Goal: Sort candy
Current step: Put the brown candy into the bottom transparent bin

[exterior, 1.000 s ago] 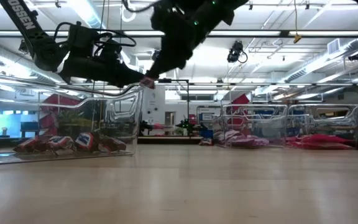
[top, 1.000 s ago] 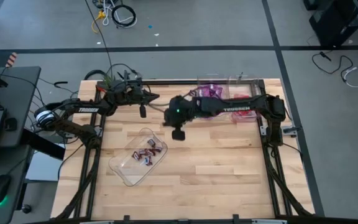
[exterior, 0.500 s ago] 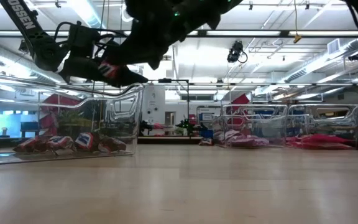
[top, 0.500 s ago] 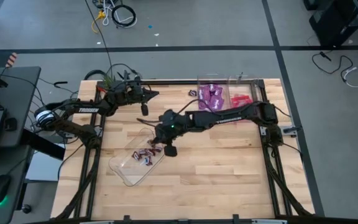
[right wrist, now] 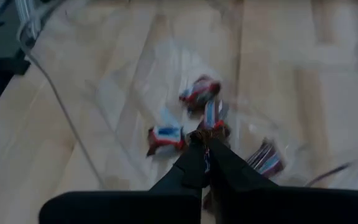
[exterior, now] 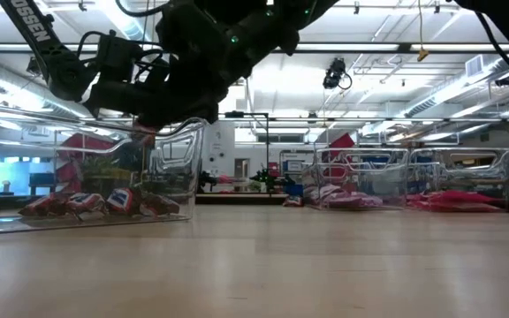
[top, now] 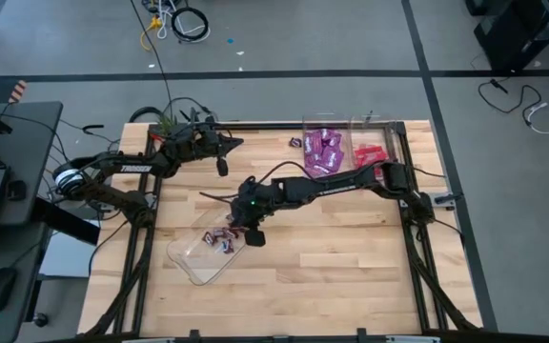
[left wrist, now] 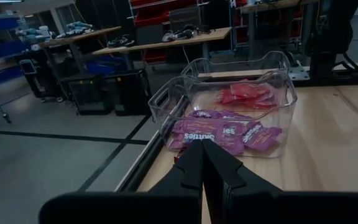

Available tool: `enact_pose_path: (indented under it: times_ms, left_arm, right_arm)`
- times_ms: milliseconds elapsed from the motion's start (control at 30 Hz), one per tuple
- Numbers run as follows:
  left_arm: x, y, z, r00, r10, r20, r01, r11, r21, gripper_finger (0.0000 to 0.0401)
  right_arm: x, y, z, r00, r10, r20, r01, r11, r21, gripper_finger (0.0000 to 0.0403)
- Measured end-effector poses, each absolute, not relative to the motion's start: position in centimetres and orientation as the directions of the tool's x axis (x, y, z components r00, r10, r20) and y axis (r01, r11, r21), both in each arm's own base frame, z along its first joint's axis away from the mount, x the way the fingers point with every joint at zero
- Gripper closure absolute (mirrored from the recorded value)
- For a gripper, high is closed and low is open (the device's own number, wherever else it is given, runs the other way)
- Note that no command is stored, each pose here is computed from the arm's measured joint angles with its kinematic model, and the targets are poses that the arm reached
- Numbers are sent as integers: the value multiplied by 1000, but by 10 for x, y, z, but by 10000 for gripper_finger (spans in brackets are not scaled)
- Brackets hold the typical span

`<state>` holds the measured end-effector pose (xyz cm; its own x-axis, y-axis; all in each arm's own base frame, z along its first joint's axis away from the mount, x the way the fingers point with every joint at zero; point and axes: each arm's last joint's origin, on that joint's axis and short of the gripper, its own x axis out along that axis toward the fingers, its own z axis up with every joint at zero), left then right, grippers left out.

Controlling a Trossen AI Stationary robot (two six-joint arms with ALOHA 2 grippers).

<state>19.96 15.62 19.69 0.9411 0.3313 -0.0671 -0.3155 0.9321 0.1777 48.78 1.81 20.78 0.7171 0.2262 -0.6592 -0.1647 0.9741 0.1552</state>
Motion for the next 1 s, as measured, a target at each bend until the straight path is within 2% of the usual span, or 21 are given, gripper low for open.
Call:
enact_pose_path:
  times_ms: [133,400,500,567,633,733,833,867,933,1000]
  left_arm:
    - [200,156,197,941,332,-70,-316,932,175,396]
    - [200,156,197,941,332,-70,-317,933,173,396]
    - [200,156,196,940,332,-76,-319,937,144,396]
    - [199,156,194,939,330,-94,-319,940,118,396]
    - [199,156,192,937,329,-118,-317,942,107,397]
    - [199,156,190,935,327,-135,-314,943,107,399]
    - [199,156,190,935,327,-136,-314,944,105,399]
    - [199,156,190,935,327,-136,-315,944,98,399]
    - [199,156,190,936,326,-135,-316,945,89,399]
    - [199,155,190,938,320,-135,-313,947,72,400]
  right_arm:
    - [487,19,205,703,227,-674,-158,974,163,363]
    - [486,18,205,697,219,-683,-149,976,161,251]
    - [480,14,218,673,181,-717,-117,983,139,228]
    - [470,8,237,659,99,-745,-82,995,60,232]
    - [457,0,257,646,-20,-763,-42,997,-61,253]
    - [436,-20,279,590,-142,-794,31,988,-153,310]
    - [415,-50,294,532,-195,-824,107,981,-162,378]
    - [409,-61,298,519,-211,-828,131,977,-167,390]
    - [401,-88,299,486,-243,-840,190,967,-170,389]
    - [396,-116,292,447,-270,-853,260,951,-165,371]
